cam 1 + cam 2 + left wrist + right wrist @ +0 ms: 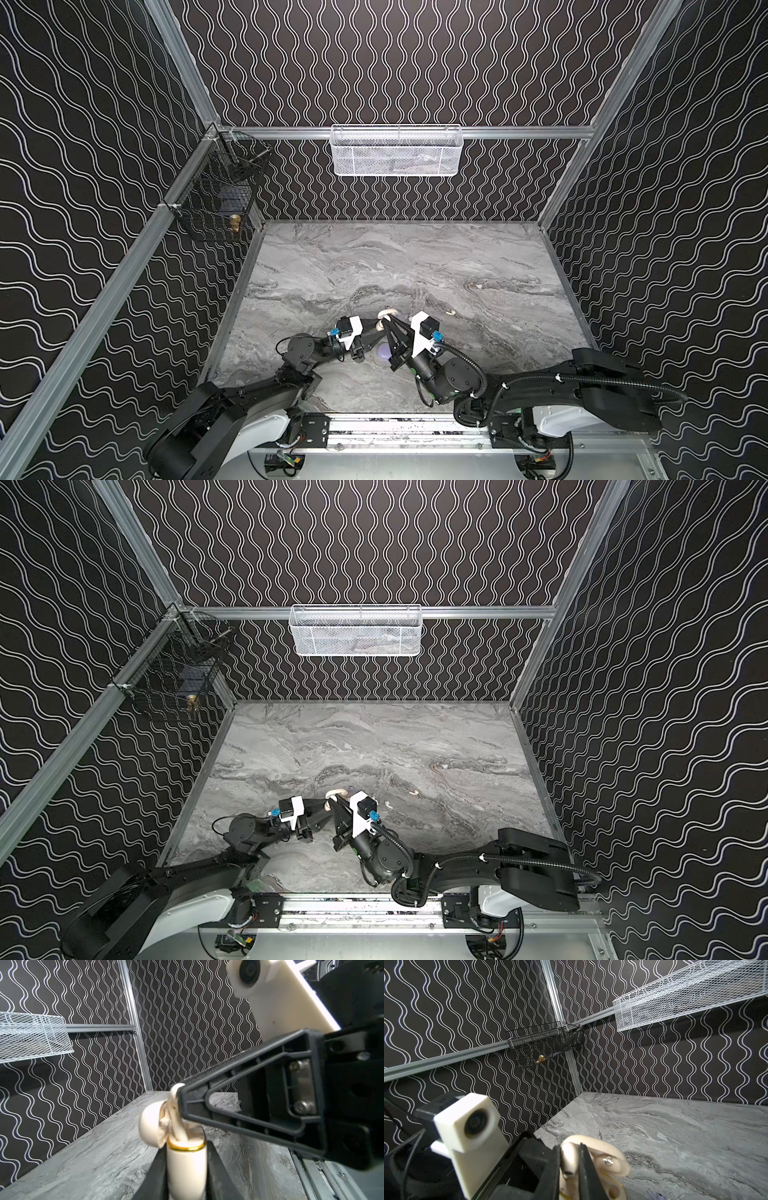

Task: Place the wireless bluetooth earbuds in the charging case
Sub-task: 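Release the seated earbud and lift the right gripper away from the case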

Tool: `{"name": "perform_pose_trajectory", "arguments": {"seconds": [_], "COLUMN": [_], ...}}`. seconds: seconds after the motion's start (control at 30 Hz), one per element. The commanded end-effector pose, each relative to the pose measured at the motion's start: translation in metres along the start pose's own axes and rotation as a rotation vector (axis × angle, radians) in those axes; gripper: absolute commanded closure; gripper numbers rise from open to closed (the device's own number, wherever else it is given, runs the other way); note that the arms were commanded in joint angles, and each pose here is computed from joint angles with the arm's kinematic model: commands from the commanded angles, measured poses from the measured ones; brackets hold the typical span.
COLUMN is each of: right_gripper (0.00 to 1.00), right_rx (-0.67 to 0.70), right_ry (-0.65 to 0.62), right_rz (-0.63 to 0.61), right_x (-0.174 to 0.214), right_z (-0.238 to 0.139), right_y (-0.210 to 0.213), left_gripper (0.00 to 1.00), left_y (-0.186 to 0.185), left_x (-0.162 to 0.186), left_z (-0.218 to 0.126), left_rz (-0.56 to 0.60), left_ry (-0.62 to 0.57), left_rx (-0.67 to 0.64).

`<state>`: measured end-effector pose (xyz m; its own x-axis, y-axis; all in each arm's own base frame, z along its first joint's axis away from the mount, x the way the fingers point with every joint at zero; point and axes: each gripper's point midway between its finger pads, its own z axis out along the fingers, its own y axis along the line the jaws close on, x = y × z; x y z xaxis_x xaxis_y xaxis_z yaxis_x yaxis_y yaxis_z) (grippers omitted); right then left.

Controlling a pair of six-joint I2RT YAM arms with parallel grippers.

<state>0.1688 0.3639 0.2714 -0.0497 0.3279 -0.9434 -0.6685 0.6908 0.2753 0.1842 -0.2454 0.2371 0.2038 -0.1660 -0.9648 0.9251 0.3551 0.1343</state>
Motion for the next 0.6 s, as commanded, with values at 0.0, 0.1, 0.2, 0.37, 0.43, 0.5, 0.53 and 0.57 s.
{"name": "perform_pose_trajectory", "arguments": {"seconds": [0.0, 0.1, 0.2, 0.37, 0.43, 0.5, 0.53, 0.57], "right_gripper": [1.0, 1.0, 1.0, 1.0, 1.0, 1.0, 1.0, 0.97], "right_rx": [-0.074, -0.08, -0.068, -0.045, -0.032, -0.035, -0.036, -0.037], "right_ry": [0.017, 0.012, 0.025, 0.037, 0.048, 0.06, 0.07, 0.072], "right_rz": [-0.037, -0.034, -0.033, -0.032, -0.03, -0.02, -0.019, -0.02], "right_x": [0.012, 0.014, 0.018, 0.022, 0.023, 0.023, 0.024, 0.024], "right_z": [-0.002, -0.001, -0.001, -0.003, -0.002, -0.001, 0.0, 0.0], "right_y": [0.012, 0.012, 0.011, 0.003, -0.001, -0.002, -0.003, -0.002], "left_gripper": [1.0, 1.0, 1.0, 1.0, 1.0, 1.0, 1.0, 1.0], "left_y": [0.005, 0.005, 0.006, -0.001, -0.005, -0.008, -0.01, -0.011], "left_x": [-0.026, -0.027, -0.027, -0.029, -0.032, -0.034, -0.035, -0.035], "left_z": [0.002, 0.003, 0.003, 0.001, -0.002, -0.003, -0.004, -0.004], "left_rz": [0.03, 0.021, 0.021, 0.048, 0.073, 0.089, 0.094, 0.092], "left_ry": [-0.085, -0.085, -0.086, -0.096, -0.115, -0.133, -0.139, -0.141], "left_rx": [-0.017, -0.016, -0.021, 0.005, 0.018, 0.033, 0.042, 0.044]}}
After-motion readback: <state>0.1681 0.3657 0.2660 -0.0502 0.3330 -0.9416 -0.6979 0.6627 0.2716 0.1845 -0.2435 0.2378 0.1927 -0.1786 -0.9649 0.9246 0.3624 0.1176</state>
